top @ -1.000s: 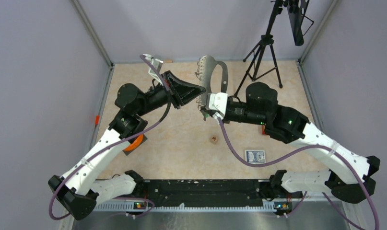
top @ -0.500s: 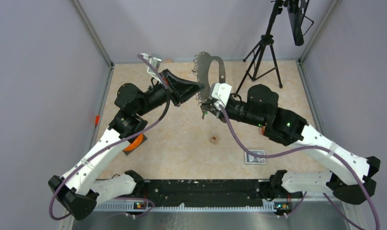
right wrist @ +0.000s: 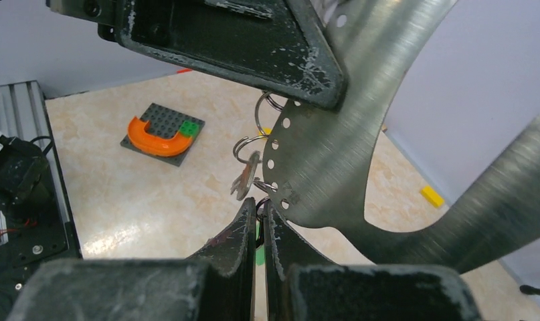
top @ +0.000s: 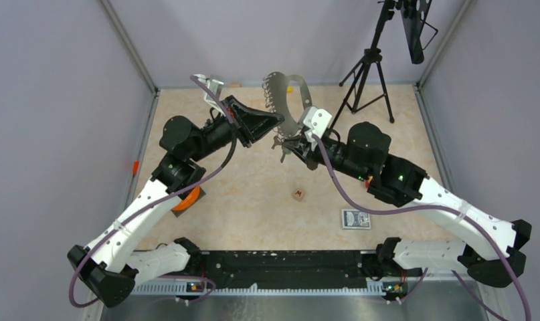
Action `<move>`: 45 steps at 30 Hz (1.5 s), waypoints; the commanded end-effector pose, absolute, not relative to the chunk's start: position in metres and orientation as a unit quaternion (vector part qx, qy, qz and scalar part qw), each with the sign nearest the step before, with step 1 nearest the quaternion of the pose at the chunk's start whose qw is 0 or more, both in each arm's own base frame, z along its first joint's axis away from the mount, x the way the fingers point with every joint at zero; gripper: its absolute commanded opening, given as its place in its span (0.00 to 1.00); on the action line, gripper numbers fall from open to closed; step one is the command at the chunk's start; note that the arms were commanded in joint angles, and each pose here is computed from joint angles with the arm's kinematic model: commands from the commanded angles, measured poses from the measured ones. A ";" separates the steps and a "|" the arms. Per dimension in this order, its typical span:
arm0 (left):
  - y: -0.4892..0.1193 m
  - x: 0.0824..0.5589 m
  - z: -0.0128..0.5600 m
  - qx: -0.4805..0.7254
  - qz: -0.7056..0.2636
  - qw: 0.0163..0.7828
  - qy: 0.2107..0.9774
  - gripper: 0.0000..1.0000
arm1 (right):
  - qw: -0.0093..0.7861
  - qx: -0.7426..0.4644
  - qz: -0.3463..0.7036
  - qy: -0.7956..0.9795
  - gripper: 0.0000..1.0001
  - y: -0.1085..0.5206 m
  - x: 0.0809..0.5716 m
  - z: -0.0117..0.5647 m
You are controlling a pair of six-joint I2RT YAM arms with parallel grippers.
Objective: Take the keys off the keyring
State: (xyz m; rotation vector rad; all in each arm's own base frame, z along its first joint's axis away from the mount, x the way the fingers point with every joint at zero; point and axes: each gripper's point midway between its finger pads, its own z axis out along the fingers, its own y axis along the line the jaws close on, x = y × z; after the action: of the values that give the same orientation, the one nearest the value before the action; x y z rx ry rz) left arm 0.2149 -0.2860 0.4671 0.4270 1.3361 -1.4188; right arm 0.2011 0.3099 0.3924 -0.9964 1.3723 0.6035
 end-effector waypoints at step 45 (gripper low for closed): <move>-0.278 0.172 0.502 0.223 -0.637 0.543 0.499 0.00 | 0.691 -0.399 0.332 0.503 0.32 0.272 0.160 0.407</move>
State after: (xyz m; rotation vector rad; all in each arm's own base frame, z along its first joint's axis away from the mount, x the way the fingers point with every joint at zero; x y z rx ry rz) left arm 0.1849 -0.2839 0.4816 0.5052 1.2800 -1.4998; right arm 0.1669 0.2783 0.3873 -0.9133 1.2088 0.7199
